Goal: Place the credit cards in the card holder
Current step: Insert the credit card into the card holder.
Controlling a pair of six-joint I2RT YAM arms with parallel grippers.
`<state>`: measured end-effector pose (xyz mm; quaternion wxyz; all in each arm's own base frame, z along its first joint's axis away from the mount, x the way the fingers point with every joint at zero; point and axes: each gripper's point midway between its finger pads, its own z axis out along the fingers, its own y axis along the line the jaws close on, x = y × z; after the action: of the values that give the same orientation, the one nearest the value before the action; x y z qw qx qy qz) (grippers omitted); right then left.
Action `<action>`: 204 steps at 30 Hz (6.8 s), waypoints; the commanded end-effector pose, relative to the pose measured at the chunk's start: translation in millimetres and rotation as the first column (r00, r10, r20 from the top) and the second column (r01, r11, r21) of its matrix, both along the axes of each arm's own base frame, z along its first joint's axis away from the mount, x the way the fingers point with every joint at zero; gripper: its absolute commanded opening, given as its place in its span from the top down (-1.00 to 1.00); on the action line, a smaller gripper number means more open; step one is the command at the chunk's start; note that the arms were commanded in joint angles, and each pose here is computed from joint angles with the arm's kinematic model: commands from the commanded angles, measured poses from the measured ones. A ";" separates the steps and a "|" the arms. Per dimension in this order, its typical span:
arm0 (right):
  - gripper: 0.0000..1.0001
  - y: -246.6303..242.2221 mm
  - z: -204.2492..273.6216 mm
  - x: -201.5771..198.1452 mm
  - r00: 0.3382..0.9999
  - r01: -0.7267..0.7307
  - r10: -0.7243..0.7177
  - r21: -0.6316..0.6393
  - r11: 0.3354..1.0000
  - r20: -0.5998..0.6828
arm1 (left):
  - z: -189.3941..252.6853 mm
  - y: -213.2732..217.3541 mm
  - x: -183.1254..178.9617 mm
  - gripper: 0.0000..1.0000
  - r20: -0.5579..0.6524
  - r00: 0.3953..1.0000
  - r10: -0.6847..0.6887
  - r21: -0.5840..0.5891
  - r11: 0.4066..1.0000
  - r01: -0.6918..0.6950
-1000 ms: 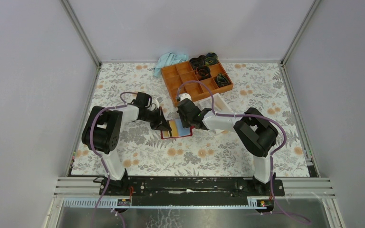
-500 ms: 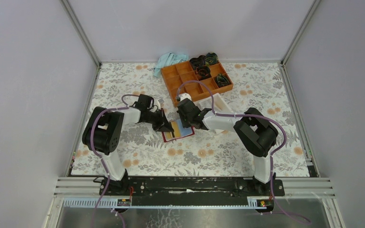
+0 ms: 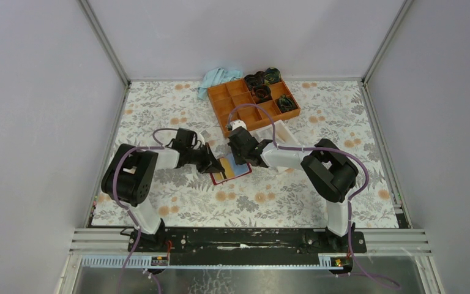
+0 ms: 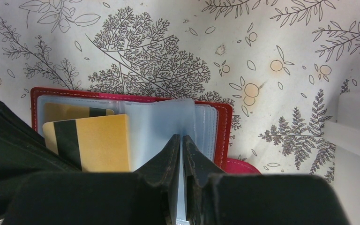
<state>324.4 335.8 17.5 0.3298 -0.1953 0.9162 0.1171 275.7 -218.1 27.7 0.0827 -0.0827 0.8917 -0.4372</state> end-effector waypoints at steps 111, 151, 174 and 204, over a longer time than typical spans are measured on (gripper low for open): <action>0.74 -9.0 -37.7 -28.5 0.991 -0.051 0.043 -0.065 0.997 -0.130 | 10.3 -7.3 -21.0 1.00 0.109 0.854 0.509 -0.260 0.844 -0.470; 0.74 -9.8 -39.4 -30.5 0.990 -0.056 0.046 -0.065 0.996 -0.135 | 12.7 -11.3 -18.1 1.00 0.117 0.824 0.554 -0.311 0.808 -0.499; 0.74 -9.6 -40.1 -30.0 0.989 -0.058 0.048 -0.068 0.996 -0.137 | 2.5 -26.2 -7.6 1.00 0.130 0.851 0.509 -0.289 0.841 -0.458; 0.74 -7.8 -43.2 -30.6 0.988 -0.064 0.054 -0.068 0.996 -0.146 | -31.9 -15.9 -26.8 0.13 0.088 0.911 0.404 0.013 0.914 -0.406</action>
<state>324.1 340.5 16.5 0.3277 -0.2030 0.9141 0.1257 265.6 -250.1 28.6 0.2381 -0.2457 0.8087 -0.4786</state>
